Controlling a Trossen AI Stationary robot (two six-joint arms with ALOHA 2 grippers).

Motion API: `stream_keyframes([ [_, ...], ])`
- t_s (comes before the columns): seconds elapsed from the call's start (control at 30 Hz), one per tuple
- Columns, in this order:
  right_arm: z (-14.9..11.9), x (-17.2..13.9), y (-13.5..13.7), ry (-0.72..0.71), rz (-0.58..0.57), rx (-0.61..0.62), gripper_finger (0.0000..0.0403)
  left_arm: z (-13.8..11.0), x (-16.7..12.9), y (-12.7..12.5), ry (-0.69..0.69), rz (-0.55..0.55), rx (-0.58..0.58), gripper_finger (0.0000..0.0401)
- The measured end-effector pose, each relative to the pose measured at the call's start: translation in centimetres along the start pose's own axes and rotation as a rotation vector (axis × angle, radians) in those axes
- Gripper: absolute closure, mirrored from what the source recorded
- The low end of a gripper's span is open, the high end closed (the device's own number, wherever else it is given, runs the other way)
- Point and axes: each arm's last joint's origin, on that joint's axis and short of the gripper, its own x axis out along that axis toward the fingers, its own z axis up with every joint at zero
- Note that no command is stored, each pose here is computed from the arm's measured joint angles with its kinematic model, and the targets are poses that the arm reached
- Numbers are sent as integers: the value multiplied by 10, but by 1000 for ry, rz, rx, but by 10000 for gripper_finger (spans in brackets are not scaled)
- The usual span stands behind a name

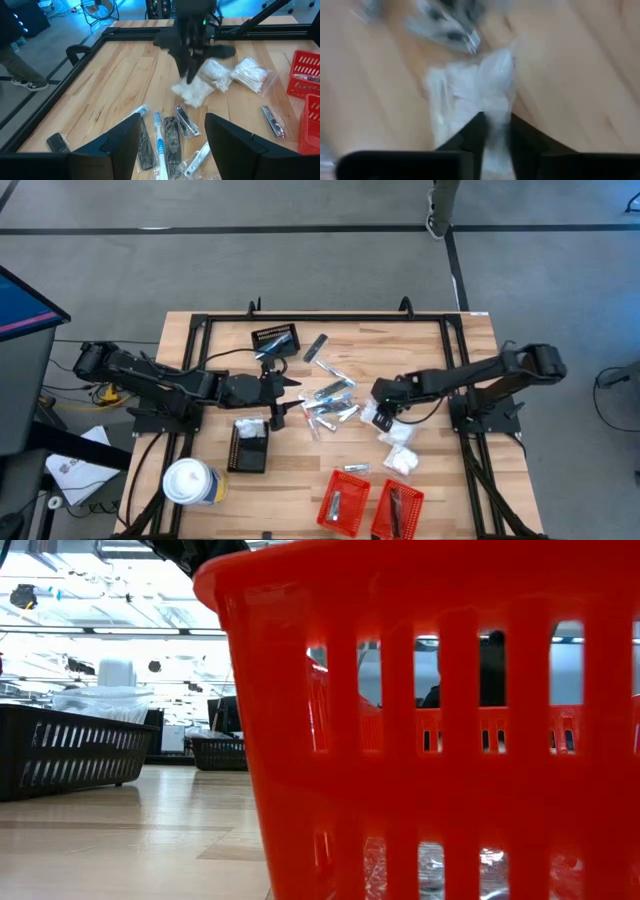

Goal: Pick & Place Travel size toiletries
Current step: Put the cotton pack into the bottom black bin

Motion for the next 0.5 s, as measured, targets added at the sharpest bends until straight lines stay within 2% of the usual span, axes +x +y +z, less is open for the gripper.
stream_keyframes([
  [0.1, 6, -20, 3, -133, 27, 4, 392, 0, 0, 0, 0, 0, 0, 187],
  [0.33, 15, -81, 14, -596, 21, -23, 395, 0, 0, 0, 0, 0, -1, 187],
  [0.5, 20, -125, 28, -934, 92, -94, 398, 0, 0, 0, -1, 0, -1, 187],
])
